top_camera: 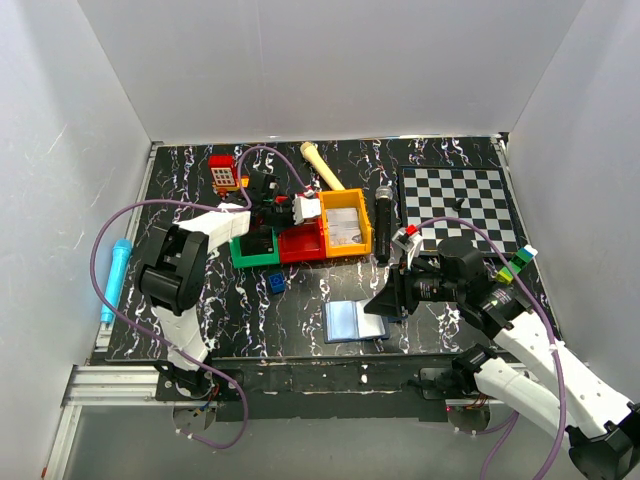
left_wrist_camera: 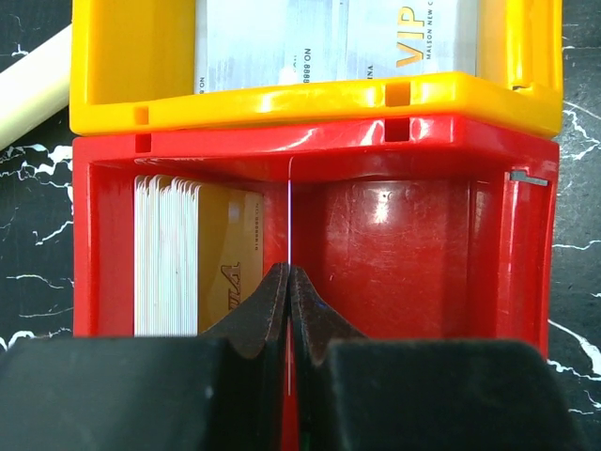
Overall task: Take the credit cards out of the card holder
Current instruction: Place the credit card in the storage box.
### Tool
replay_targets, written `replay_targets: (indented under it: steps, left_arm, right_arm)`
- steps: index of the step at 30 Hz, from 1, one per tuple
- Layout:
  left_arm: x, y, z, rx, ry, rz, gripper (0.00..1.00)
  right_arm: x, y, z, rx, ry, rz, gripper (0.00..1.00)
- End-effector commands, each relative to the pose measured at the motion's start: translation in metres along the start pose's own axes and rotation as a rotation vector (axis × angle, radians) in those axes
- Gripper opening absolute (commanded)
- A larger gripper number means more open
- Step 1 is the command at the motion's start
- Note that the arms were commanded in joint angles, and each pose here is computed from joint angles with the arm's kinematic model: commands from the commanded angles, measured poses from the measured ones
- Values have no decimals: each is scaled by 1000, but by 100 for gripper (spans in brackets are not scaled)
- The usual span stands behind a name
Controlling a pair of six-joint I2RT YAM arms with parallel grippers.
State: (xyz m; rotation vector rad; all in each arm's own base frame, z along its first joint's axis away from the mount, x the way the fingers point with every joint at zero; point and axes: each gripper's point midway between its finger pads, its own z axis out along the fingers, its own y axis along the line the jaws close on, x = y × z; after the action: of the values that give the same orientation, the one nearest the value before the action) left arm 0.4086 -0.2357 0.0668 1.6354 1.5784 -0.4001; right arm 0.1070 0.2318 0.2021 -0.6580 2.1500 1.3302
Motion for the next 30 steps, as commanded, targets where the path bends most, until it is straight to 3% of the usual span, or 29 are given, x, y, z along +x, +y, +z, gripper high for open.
replay_targets:
  steps: [1,23,30]
  left_arm:
    - [-10,16,-5,-44,-27,12,0]
    - [2,25,3,-73,8,-17,0]
    - [2,26,3,-78,11,-25,8]
  right_arm:
    - [-17,9,-3,-14,-49,-54,54]
    - [-17,6,-2,-5,-43,-53,54]
    - [-17,4,-1,-2,-37,-54,54]
